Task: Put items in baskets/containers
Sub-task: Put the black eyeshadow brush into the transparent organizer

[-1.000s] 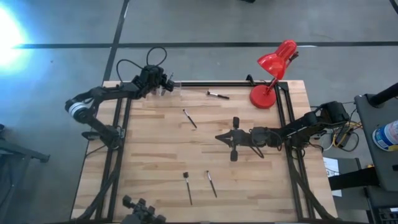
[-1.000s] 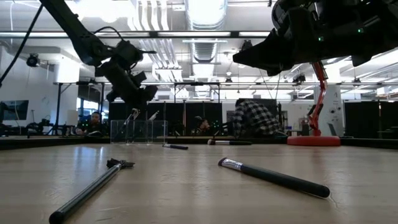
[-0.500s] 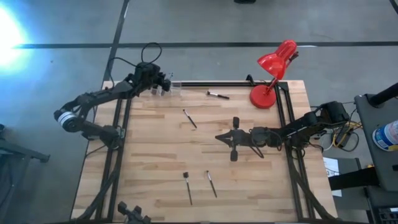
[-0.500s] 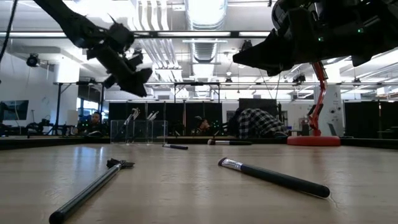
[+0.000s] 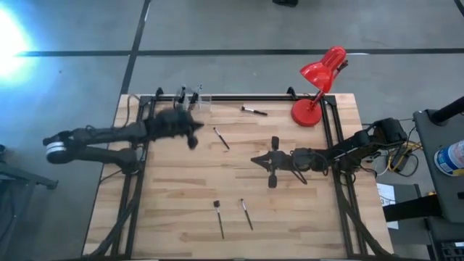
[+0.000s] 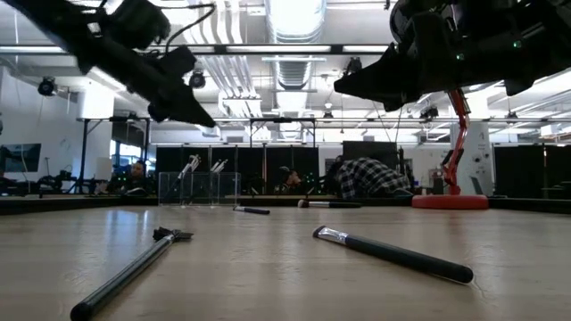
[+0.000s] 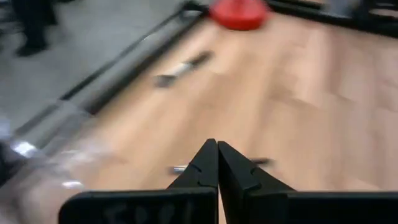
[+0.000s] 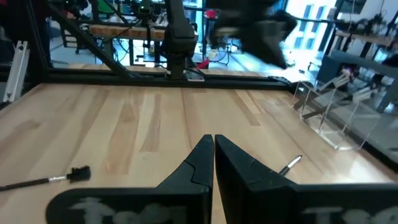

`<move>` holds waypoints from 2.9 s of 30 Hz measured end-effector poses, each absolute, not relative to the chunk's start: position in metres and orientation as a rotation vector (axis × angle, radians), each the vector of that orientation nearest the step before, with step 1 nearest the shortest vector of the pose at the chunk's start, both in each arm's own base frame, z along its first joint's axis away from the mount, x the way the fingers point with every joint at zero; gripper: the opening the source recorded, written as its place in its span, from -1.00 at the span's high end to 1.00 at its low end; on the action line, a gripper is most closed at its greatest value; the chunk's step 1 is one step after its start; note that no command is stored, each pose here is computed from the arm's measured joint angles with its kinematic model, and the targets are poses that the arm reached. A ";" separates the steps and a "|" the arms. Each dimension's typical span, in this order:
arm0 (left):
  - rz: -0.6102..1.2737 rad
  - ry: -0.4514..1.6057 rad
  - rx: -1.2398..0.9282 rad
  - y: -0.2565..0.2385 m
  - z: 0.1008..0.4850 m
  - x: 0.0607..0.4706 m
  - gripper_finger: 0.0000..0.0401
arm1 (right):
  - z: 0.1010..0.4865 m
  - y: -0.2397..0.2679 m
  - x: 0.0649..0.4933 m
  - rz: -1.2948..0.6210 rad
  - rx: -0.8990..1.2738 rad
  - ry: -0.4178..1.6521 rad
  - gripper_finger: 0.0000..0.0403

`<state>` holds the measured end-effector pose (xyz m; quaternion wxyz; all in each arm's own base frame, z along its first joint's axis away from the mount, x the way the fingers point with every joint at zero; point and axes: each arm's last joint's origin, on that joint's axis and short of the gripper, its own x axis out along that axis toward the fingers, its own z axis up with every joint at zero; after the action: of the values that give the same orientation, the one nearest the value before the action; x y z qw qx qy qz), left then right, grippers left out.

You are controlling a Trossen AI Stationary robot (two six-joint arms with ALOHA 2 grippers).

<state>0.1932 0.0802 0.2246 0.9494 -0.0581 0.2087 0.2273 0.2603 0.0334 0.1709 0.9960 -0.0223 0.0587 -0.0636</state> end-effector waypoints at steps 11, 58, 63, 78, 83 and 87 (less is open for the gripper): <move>0.359 0.138 -0.167 0.041 0.161 0.176 1.00 | 0.168 0.019 0.276 -0.284 0.108 0.190 0.96; 0.361 1.012 0.073 0.141 0.137 0.275 1.00 | 0.158 0.021 0.292 -0.271 0.049 0.310 0.96; 0.239 0.994 0.042 0.116 0.151 0.269 1.00 | 0.158 0.021 0.292 -0.271 0.049 0.313 0.96; 0.221 0.925 -0.016 0.084 0.152 0.269 0.93 | 0.158 0.022 0.292 -0.265 0.044 0.310 0.96; 0.264 0.916 -0.034 0.098 0.151 0.268 0.88 | 0.158 0.022 0.292 -0.264 0.044 0.309 0.96; 0.244 0.924 -0.073 0.105 0.147 0.266 0.87 | 0.158 0.022 0.292 -0.264 0.041 0.310 0.96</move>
<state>0.2661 0.1054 0.1472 0.8874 -0.0351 0.4444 0.1175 0.2923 0.0224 0.1584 0.9792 0.0202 0.1537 -0.1310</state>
